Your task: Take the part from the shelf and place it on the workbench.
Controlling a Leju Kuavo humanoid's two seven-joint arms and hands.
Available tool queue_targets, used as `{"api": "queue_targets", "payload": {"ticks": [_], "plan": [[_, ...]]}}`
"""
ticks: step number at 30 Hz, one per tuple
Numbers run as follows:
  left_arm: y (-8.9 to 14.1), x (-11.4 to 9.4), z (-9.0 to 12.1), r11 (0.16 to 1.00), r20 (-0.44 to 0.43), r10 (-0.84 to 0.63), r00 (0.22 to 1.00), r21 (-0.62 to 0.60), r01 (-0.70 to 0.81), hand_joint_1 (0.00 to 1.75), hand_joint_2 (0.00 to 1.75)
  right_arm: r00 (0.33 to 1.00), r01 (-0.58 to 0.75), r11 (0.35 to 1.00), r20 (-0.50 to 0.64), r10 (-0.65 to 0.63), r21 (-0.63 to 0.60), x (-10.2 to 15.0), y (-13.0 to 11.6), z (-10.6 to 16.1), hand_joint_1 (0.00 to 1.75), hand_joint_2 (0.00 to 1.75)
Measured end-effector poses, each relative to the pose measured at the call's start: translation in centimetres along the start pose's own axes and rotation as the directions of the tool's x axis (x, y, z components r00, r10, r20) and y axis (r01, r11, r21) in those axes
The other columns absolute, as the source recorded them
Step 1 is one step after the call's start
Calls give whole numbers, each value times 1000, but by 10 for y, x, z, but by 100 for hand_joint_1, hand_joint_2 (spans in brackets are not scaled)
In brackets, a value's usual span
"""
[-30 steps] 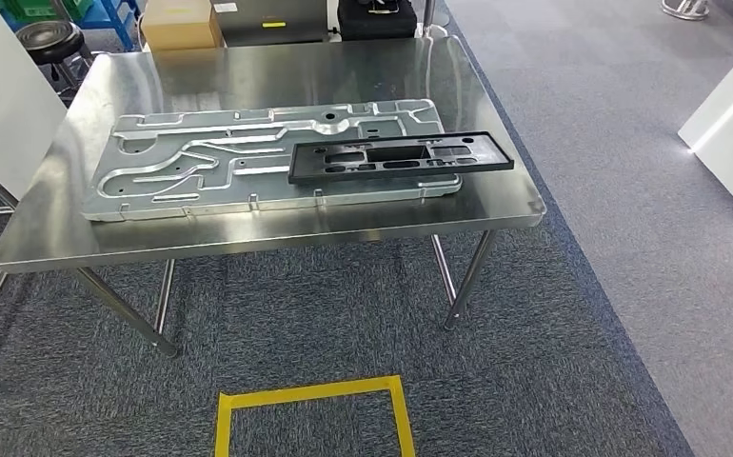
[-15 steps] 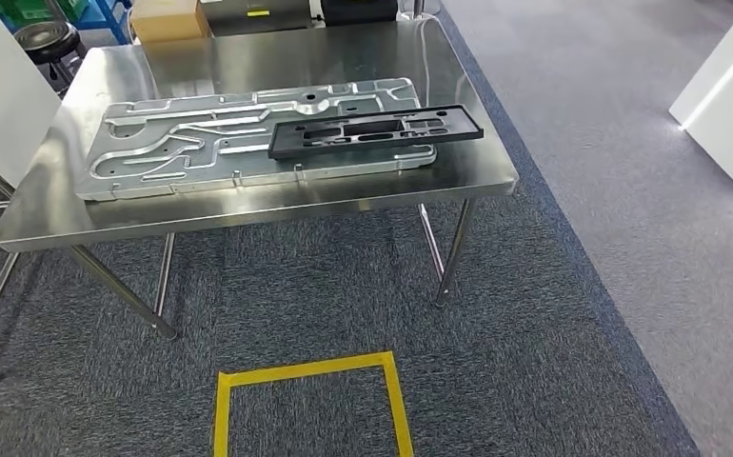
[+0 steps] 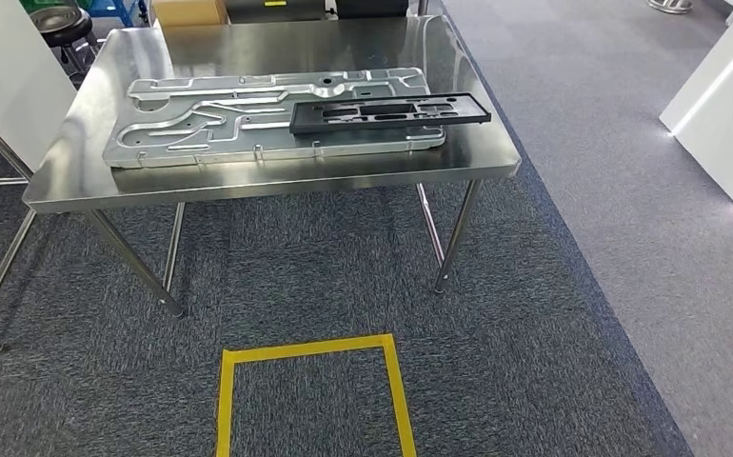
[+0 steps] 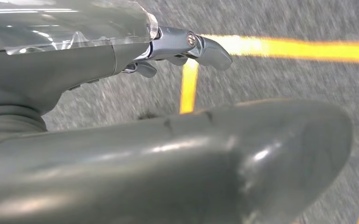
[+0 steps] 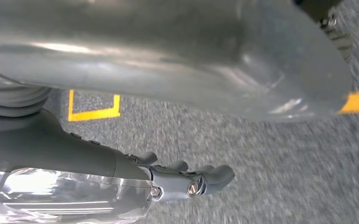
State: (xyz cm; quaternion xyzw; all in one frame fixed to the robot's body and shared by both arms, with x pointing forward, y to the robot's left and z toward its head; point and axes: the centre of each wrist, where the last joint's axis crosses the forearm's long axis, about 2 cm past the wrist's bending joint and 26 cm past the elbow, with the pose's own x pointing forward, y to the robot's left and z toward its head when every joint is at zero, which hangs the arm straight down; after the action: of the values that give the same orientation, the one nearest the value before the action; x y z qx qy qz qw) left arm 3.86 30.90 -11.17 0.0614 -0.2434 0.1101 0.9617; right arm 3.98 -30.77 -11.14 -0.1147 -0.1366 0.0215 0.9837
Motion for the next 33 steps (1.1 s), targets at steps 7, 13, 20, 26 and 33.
{"api": "queue_targets", "payload": {"ticks": [7,13,20,26,33], "plan": [[-1,-1,0,1000,-1,-2,1000,1,2,0,0,999,0,1000,33,-1,15,4,1,0,0,0],[-2,0,0,1000,12,-16,1000,-9,16,0,0,999,9,1000,36,-10,16,6,1,-1,0,0],[-1,0,0,1000,4,-22,1000,-11,22,0,0,1000,19,999,17,-19,26,5,2,0,0,0],[1,3,-1,1000,-4,-27,1000,-8,27,0,0,1000,25,998,-16,-24,62,6,5,0,0,87],[1,1,-1,999,-32,-31,999,10,31,0,0,998,34,997,-57,-30,75,3,6,0,0,175]]}}
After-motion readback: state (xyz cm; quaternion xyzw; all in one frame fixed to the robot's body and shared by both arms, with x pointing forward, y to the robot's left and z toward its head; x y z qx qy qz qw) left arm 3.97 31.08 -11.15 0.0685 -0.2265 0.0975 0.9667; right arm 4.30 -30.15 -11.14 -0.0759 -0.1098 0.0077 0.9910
